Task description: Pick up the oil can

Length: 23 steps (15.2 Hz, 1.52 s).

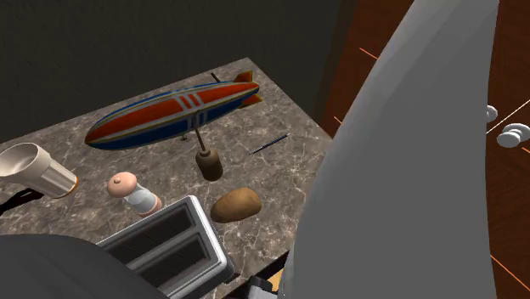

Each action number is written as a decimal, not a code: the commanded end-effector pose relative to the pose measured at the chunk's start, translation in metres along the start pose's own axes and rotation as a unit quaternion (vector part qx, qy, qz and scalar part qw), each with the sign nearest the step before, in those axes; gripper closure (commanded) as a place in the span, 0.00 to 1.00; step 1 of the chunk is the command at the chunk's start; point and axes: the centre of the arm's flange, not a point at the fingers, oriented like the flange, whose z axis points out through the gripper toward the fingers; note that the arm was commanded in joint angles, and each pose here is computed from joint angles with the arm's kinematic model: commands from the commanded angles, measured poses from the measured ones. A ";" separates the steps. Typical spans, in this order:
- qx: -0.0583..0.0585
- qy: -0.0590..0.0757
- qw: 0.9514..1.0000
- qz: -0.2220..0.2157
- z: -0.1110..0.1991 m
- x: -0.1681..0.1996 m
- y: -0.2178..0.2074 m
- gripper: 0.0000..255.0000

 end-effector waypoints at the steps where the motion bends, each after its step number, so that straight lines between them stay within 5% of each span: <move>1: 0.000 0.000 1.000 0.000 0.000 0.000 0.000 0.00; 12: -0.013 0.074 0.992 0.105 0.042 0.038 -0.132 0.00; 23: -0.025 0.146 0.967 0.209 0.080 0.109 -0.251 0.00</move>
